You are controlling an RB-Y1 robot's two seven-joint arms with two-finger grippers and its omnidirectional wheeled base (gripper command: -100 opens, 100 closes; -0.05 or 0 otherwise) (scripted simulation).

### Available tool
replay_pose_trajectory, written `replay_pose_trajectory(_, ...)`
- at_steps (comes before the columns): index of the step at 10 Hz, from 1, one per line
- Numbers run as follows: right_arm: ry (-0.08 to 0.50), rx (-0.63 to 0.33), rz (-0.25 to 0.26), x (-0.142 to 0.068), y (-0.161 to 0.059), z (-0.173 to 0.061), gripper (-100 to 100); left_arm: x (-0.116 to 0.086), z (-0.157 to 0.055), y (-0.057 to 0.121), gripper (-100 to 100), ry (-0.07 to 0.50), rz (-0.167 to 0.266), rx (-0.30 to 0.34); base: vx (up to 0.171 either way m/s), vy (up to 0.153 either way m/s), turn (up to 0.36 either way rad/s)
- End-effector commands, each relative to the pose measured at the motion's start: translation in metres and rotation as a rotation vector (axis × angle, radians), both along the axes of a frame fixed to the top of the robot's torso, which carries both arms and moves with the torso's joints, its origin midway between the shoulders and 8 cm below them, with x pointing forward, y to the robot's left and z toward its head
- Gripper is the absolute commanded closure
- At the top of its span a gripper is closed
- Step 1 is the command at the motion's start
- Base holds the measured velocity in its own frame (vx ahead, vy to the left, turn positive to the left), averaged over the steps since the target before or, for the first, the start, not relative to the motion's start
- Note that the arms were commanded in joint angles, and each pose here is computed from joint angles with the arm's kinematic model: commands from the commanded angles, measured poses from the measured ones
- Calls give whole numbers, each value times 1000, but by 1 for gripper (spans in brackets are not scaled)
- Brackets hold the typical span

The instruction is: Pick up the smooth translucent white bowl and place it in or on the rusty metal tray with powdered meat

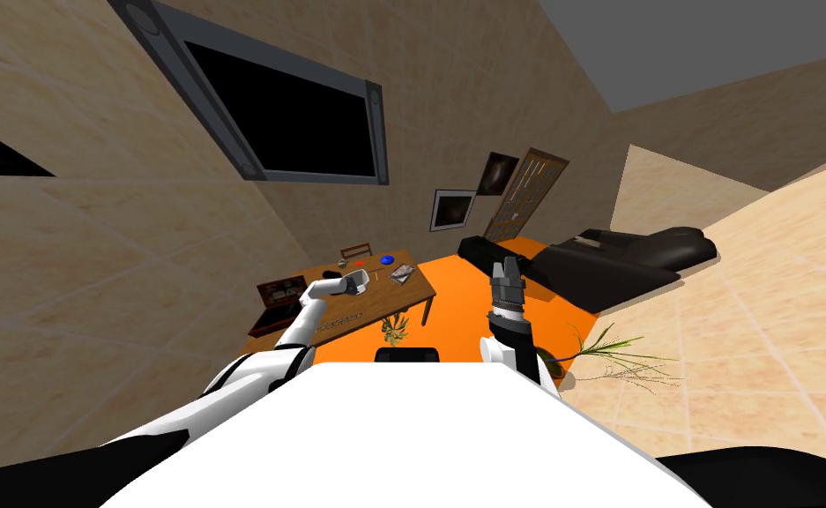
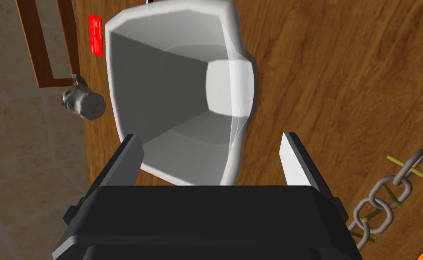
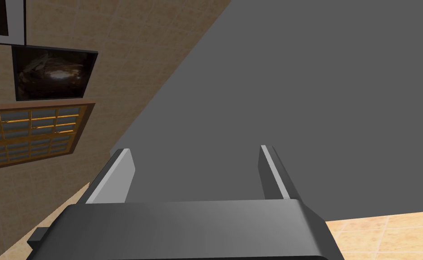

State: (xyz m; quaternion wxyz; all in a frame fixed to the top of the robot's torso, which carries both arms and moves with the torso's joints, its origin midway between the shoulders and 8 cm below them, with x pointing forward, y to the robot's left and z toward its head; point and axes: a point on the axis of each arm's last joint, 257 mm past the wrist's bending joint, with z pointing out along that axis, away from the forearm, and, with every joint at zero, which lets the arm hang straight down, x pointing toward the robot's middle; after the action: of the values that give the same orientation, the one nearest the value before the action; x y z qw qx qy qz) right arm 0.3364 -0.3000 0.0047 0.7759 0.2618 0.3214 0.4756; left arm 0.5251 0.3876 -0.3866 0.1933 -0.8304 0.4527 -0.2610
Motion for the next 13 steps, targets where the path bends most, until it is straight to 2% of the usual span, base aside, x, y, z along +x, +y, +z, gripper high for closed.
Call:
replay_pose_trajectory(1,0,0,0,0,0,0,0,-4,-4,0,-100,31,4,-7,20,-9,-2)
replay_pose_trajectory(6,0,0,0,0,0,0,0,-25,-24,3,-100,182,24,-35,38,-8,1)
replay_pose_trajectory(7,0,0,0,0,0,0,0,-28,-27,3,-100,201,27,-38,16,-7,0)
replay_pose_trajectory(8,0,0,0,0,0,0,0,-26,-25,3,-100,187,25,-36,0,0,0)
replay_pose_trajectory(9,0,0,0,0,0,0,0,-26,-26,3,0,191,25,-37,0,0,0)
replay_pose_trajectory(10,0,0,0,0,0,0,0,-30,-37,1,-100,190,25,-37,10,0,13)
replay_pose_trajectory(12,0,0,0,0,0,0,0,-33,-45,-1,-100,190,25,-37,16,4,1)
replay_pose_trajectory(13,0,0,0,0,0,0,0,-33,-43,0,-100,192,25,-37,7,5,-7)
